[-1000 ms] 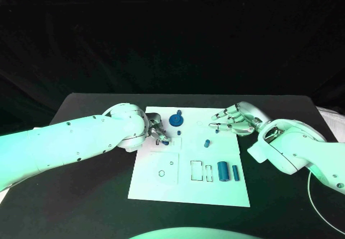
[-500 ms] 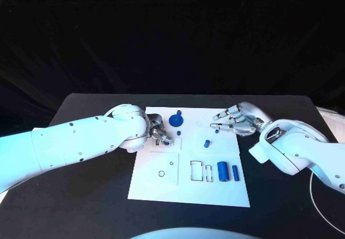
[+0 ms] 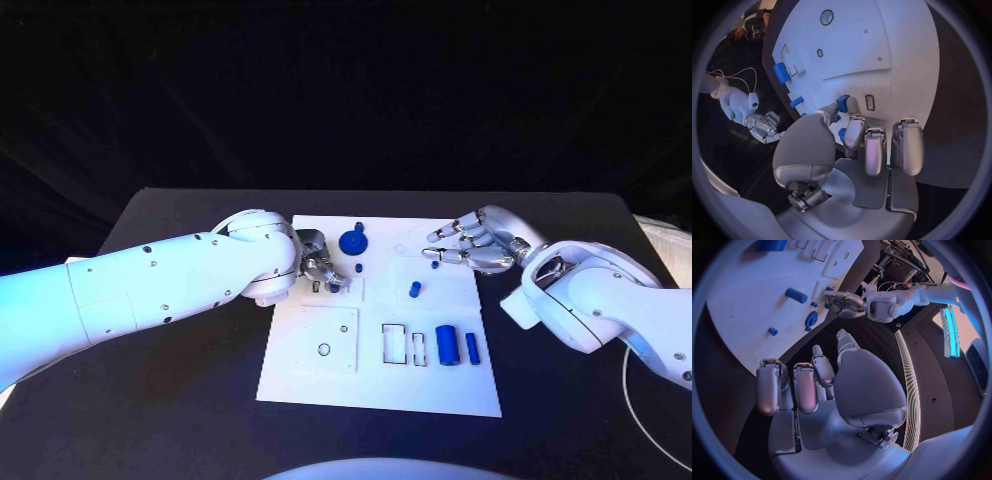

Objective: Assemble the parts on the task board

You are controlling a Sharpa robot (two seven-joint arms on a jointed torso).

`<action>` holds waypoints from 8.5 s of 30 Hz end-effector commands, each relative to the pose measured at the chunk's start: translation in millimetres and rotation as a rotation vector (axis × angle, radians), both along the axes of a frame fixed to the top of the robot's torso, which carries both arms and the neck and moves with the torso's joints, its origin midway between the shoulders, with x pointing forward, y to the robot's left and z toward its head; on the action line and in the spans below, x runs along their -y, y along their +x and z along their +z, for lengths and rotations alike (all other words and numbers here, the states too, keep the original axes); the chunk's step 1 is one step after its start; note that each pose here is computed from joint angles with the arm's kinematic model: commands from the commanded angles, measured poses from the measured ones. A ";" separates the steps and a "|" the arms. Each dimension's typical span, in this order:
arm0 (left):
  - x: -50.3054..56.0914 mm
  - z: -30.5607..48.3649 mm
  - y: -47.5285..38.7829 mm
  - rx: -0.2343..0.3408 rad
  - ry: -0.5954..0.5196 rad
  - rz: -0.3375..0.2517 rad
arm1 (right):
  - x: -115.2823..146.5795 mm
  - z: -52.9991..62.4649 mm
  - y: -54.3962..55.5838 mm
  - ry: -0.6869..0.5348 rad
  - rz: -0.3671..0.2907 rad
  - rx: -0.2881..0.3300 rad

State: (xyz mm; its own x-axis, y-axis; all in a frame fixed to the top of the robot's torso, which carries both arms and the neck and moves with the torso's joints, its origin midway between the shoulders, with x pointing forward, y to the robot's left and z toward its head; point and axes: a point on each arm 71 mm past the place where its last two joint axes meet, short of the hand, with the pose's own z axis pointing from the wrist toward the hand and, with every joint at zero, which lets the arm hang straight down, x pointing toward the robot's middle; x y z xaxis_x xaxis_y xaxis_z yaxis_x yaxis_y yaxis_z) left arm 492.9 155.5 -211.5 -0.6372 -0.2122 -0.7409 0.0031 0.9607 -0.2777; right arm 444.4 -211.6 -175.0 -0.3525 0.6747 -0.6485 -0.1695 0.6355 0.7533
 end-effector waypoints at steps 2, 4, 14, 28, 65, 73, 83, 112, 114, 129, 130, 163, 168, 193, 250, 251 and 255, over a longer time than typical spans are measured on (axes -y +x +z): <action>0.1 -2.1 -0.1 -0.021 0.003 -0.009 | -1.5 0.5 -0.8 0.003 0.014 0.006; -0.4 -2.2 0.3 -0.021 0.004 -0.008 | -1.5 0.4 -0.7 0.003 0.014 0.005; -3.7 -0.8 0.0 -0.010 -0.004 0.004 | -0.8 0.0 -0.3 0.006 0.012 0.002; -13.6 15.8 3.5 0.036 -0.055 0.052 | 2.0 -0.2 1.5 0.010 -0.002 0.009; -45.4 65.4 85.3 -0.036 0.027 0.071 | -1.2 -3.6 7.1 0.046 -0.037 0.031; -40.3 51.1 85.2 -0.085 0.059 0.058 | -2.4 -3.5 6.6 0.049 -0.033 0.033; -40.1 47.2 84.9 -0.098 0.073 0.063 | -2.1 -3.7 6.4 0.049 -0.034 0.033; -40.7 34.5 81.2 -0.153 0.106 0.055 | -2.1 -4.6 6.8 0.048 -0.035 0.031; -40.8 34.4 81.3 -0.150 0.104 0.057 | -2.1 -4.9 6.8 0.048 -0.035 0.030; -37.2 34.8 82.1 -0.134 0.070 0.070 | -2.9 -6.2 6.9 0.048 -0.034 0.026; -37.1 34.7 82.1 -0.134 0.069 0.070 | -2.9 -6.3 6.8 0.048 -0.034 0.026; -35.4 38.4 75.7 -0.075 -0.016 0.034 | -3.5 -8.3 5.8 0.048 -0.030 0.018; -35.8 43.3 67.0 -0.043 -0.091 0.028 | -2.5 -8.4 5.9 0.047 -0.033 0.017; -47.3 29.0 27.4 -0.049 -0.050 -0.005 | -1.5 -9.3 5.8 0.050 -0.036 0.013; -37.6 9.6 10.0 -0.118 0.041 -0.084 | -3.0 -13.5 4.3 0.055 -0.030 0.001; -37.5 9.5 9.9 -0.119 0.042 -0.085 | -3.0 -13.7 4.3 0.055 -0.030 0.001; -36.8 8.7 9.3 -0.123 0.044 -0.087 | -3.3 -14.6 3.9 0.056 -0.029 -0.001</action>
State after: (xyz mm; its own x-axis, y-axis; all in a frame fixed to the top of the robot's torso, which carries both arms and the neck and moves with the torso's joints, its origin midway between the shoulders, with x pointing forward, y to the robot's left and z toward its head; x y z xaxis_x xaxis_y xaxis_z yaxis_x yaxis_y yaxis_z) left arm 505.4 194.2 -198.5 -0.7179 -0.1487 -0.6801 0.0428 0.9656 -0.2563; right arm 449.1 -210.0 -189.1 -0.3220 0.7251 -0.6087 -0.1391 0.5997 0.7880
